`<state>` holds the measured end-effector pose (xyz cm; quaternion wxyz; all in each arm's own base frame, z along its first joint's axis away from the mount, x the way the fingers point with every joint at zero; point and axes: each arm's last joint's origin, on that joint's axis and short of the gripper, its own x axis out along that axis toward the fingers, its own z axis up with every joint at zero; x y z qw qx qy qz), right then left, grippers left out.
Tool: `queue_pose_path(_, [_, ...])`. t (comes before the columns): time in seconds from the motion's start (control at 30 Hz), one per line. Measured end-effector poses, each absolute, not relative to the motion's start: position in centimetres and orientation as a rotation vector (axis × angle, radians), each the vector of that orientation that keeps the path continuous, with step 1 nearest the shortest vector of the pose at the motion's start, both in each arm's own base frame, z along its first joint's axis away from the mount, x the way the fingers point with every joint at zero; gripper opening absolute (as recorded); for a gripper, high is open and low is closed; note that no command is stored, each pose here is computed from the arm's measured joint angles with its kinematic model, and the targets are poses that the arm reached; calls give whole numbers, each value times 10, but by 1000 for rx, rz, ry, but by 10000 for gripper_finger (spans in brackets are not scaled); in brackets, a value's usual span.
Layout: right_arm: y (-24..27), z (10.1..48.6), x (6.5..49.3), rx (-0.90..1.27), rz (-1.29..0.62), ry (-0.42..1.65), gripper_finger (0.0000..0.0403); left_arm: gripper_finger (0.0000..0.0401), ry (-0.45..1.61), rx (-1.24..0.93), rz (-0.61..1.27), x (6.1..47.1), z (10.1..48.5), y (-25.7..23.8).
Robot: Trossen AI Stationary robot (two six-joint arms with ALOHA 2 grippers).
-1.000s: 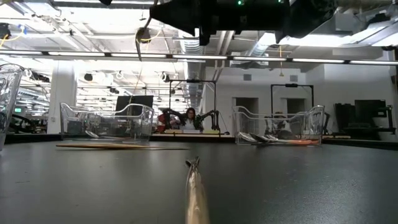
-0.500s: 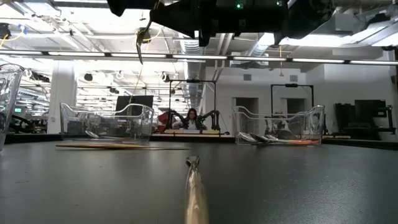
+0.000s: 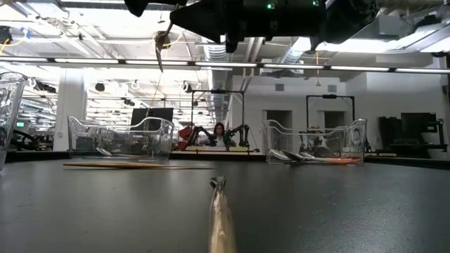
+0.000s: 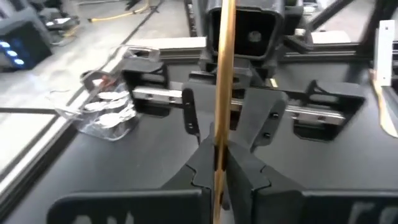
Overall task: Sort silverware by color (type)
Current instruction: Put the gold fork into the bottom left transparent bin
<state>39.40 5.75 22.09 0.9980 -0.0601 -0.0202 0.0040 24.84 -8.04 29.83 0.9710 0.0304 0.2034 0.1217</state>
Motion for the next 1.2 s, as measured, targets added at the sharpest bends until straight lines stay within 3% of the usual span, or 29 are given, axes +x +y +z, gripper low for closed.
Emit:
queue_pose_path(0.17, [59, 216, 392, -110, -132, 37, 86, 4, 527, 111, 277, 230, 300, -81])
queue_pose_path(0.27, [61, 216, 389, -117, -137, 82, 104, 3, 638, 17, 307, 209, 313, -80])
queue_pose_path(0.5, [57, 211, 383, -1, -175, 212, 122, 3, 1019, -576, 280, 166, 324, -91])
queue_pose_path(0.67, [54, 209, 380, 60, -227, 261, 122, 10, 1271, -767, 388, 141, 298, -113])
queue_pose_path(0.97, [63, 214, 364, 54, -229, 398, 123, 22, 1266, -875, 486, 122, 258, -139])
queue_pose_path(1.2, [78, 224, 338, -1, -235, 537, 123, 89, 1334, -873, 506, 120, 241, -143])
